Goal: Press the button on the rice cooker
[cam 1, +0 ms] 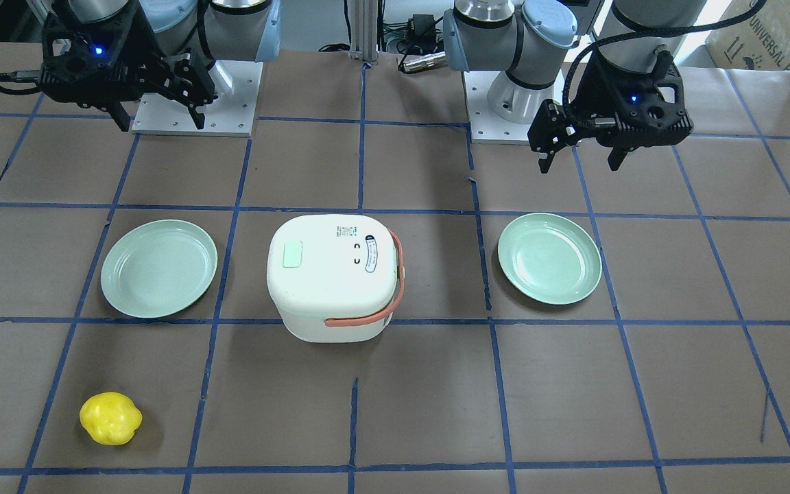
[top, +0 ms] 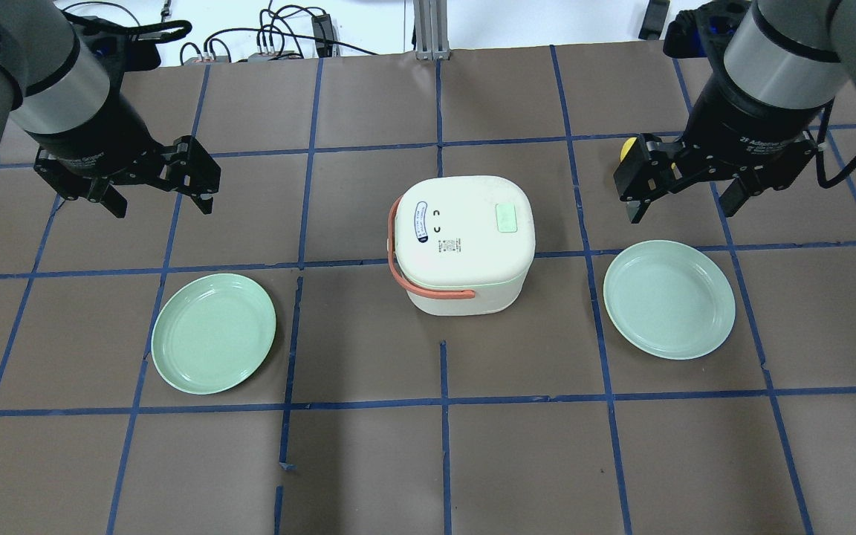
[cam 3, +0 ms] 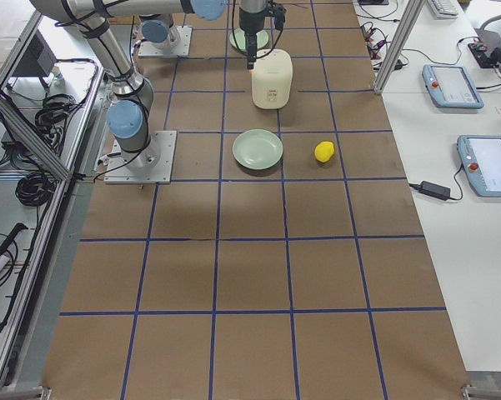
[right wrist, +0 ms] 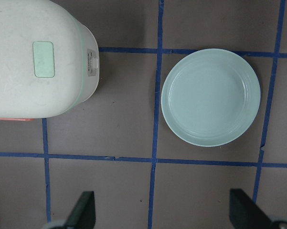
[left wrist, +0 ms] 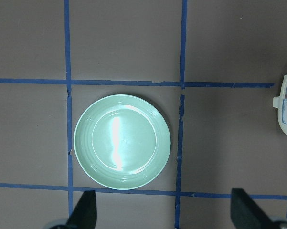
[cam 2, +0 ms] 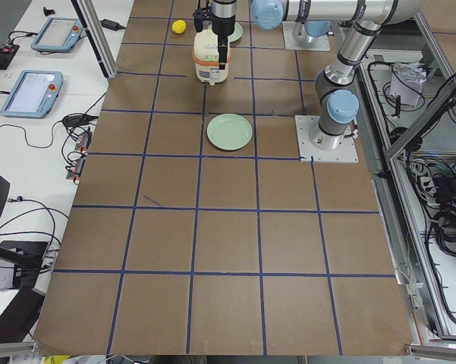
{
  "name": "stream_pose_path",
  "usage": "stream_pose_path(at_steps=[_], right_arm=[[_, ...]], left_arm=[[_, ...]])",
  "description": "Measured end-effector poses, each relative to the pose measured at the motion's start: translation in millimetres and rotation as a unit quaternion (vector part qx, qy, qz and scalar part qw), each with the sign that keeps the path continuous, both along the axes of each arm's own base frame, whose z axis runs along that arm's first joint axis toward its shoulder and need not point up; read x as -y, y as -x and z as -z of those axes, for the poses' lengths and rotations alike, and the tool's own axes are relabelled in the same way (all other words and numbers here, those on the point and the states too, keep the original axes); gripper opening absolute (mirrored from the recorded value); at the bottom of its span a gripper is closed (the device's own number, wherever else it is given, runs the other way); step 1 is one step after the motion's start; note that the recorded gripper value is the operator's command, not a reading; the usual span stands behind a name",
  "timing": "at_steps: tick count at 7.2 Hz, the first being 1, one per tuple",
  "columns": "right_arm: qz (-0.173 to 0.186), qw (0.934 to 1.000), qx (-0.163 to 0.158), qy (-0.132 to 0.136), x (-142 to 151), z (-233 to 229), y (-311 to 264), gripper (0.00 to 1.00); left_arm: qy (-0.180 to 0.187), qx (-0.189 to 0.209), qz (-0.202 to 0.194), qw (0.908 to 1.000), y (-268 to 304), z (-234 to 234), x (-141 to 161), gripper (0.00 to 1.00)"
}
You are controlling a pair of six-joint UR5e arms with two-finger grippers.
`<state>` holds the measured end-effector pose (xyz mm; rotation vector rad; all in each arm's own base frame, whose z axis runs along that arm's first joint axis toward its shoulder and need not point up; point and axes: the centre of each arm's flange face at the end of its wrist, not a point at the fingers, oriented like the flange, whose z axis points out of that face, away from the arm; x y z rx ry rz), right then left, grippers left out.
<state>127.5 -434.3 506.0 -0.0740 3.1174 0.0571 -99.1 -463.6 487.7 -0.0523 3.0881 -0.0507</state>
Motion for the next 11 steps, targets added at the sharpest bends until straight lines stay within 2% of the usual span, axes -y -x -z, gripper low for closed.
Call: stream_pose_path(at_steps=[6, 7, 8, 9, 10, 11], right_arm=[[0.001, 1.0000, 0.001, 0.005, -2.6, -5.3, -0.3, 1.00], [0.000, 1.0000, 0.000, 0.006, -4.2, -6.3, -0.1, 0.97], [-0.001, 1.0000, 0.000, 0.006, -5.2, -6.4, -0.2, 0.47], [0.001, 1.0000, 0.002, 0.004, -5.7, -5.2, -0.6, 0.14], [0.004, 1.0000, 0.006, 0.004, -6.0, -3.7, -1.2, 0.13], [0.005, 0.9999, 0.008, 0.005, -5.8, -2.3, -1.6, 0.08]], left_arm=[[0.000, 0.000, 0.000, 1.0000, 0.0, 0.0, -0.1, 1.00], [0.000, 0.000, 0.000, 1.0000, 0.0, 0.1, -0.1, 1.00], [0.000, 0.000, 0.000, 1.0000, 0.0, 0.2, -0.1, 1.00], [0.000, 0.000, 0.000, 1.0000, 0.0, 0.2, -0.1, 1.00], [0.000, 0.000, 0.000, 1.0000, 0.0, 0.1, -0.1, 1.00], [0.000, 0.000, 0.000, 1.0000, 0.0, 0.0, 0.0, 1.00]])
